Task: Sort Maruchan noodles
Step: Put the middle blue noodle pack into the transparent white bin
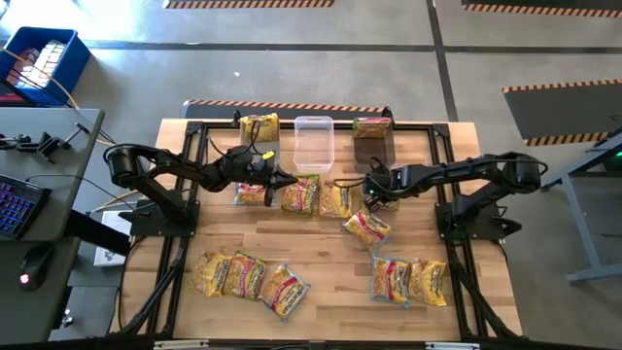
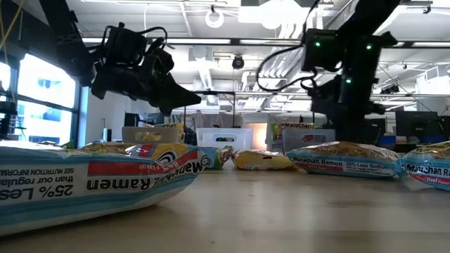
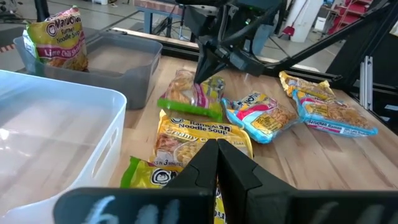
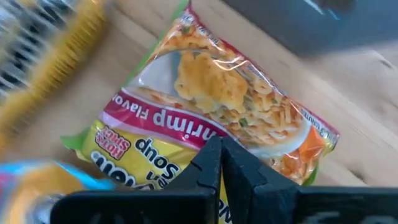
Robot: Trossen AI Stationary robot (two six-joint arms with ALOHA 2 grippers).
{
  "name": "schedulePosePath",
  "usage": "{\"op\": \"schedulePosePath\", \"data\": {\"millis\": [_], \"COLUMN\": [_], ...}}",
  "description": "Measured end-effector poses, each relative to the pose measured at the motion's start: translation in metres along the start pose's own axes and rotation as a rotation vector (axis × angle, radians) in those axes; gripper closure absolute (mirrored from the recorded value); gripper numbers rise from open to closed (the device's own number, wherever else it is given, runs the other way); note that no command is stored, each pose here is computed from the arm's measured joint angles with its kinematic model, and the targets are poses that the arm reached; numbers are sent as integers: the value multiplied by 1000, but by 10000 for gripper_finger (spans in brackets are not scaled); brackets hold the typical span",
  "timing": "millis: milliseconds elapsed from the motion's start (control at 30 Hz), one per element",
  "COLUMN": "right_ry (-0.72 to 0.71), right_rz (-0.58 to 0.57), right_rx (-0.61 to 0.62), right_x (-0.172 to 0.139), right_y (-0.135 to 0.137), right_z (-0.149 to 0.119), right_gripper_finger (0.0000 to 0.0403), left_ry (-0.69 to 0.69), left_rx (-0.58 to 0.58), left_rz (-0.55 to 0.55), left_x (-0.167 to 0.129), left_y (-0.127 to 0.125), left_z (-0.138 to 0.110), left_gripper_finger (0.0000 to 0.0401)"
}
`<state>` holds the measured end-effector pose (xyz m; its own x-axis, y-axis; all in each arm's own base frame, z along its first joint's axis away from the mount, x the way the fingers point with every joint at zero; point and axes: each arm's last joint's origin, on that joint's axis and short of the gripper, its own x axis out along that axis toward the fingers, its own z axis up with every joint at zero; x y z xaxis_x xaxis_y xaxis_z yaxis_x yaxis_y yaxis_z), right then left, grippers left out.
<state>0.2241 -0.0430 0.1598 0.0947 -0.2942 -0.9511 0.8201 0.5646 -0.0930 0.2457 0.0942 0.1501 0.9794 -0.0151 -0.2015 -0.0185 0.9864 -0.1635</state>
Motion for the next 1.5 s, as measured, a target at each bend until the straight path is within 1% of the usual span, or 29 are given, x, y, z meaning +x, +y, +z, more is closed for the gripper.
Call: {"op": "schedulePosePath", "data": {"millis": [167,233,367,467,600,733,833,933,1033,1167,1333,1500], "right_ry": [60,52,-2,-65,-113,-120,-109,-101,-106,-129,-172,-248], "right_rz": [-42,-54,-80,-5,154,220,226,223,229,270,361,472], "right_rx": [-46,-55,-76,-112,-142,-158,-177,-201,-239,-279,-329,-449], "right_x": [-7,-12,-41,-63,-73,-65,-55,-43,-31,-17,-5,-5], "right_y": [-10,-14,-15,-8,10,28,39,50,63,79,98,117], "right_z": [-8,-8,-7,-11,-25,-43,-52,-58,-60,-59,-56,-53], "right_gripper_finger": [399,399,399,399,399,399,399,399,399,399,399,399], "left_ry": [-1,-1,0,0,1,5,13,12,19,36,56,71], "left_rx": [25,26,10,-2,-26,-25,-60,-64,-75,-82,-105,-130], "left_rz": [0,0,0,0,-5,-23,-41,-73,-94,-115,-145,-155], "left_x": [0,0,0,0,1,2,5,8,11,15,18,21], "left_y": [0,0,0,0,-1,-6,-10,-19,-28,-42,-57,-71], "left_z": [0,0,0,0,0,-1,0,1,0,-3,-6,-7], "left_gripper_finger": [401,401,401,401,401,401,400,396,383,361,333,316]}}
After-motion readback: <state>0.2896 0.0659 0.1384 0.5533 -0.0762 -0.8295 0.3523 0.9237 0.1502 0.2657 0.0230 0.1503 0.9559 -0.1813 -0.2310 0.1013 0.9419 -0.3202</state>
